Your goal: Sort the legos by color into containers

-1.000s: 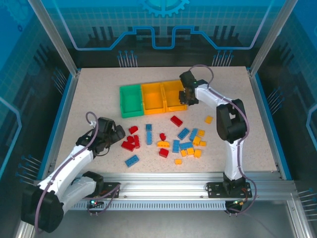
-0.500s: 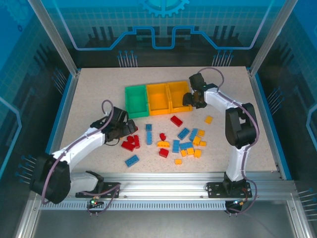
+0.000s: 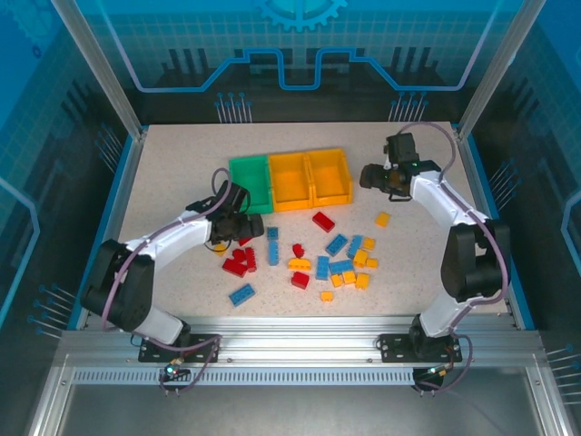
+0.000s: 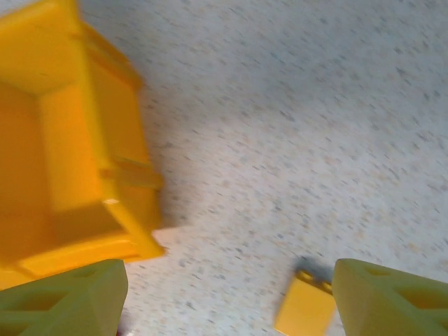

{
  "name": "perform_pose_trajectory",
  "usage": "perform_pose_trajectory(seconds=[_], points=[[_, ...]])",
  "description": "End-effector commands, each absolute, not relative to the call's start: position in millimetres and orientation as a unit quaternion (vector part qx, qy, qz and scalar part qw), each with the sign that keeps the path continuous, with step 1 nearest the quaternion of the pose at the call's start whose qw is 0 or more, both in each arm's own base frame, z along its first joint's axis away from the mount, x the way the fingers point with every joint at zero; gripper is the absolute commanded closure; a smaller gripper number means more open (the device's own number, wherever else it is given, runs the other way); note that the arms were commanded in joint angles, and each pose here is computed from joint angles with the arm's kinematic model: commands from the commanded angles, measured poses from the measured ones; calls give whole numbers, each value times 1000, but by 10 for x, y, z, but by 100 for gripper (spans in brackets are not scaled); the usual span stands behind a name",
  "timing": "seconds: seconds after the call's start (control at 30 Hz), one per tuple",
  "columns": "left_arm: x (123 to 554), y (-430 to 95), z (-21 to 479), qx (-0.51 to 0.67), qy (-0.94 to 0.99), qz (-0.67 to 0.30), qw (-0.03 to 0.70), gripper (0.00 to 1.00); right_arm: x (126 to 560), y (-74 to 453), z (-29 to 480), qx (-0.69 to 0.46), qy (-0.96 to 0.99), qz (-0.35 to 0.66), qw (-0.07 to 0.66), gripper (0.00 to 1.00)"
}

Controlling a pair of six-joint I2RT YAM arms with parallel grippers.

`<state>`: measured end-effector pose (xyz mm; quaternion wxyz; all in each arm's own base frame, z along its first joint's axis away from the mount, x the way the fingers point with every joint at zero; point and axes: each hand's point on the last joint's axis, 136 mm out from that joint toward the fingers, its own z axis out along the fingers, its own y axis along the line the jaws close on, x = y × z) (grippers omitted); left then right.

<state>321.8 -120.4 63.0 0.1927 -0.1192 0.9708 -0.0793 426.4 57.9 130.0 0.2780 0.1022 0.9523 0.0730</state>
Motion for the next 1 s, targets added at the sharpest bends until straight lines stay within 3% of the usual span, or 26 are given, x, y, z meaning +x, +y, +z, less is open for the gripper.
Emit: perform_pose_trajectory(seconds=[0.0, 0.4, 0.57, 0.97], points=[[3187, -1300, 587, -122, 973, -95, 171, 6, 4123, 497, 1280, 96, 954, 80, 273, 22], [3135, -1189, 636, -6, 981, -51, 186, 10, 3972, 197, 1196, 124, 953, 75, 265, 21], [3191, -1253, 602, 24, 982, -53, 179, 19, 3926, 150, 1189, 127, 953, 69, 267, 21], [3311, -1262, 430, 48, 985, -32, 165, 24, 3864, 74, 1258, 116, 950, 58, 285, 17]])
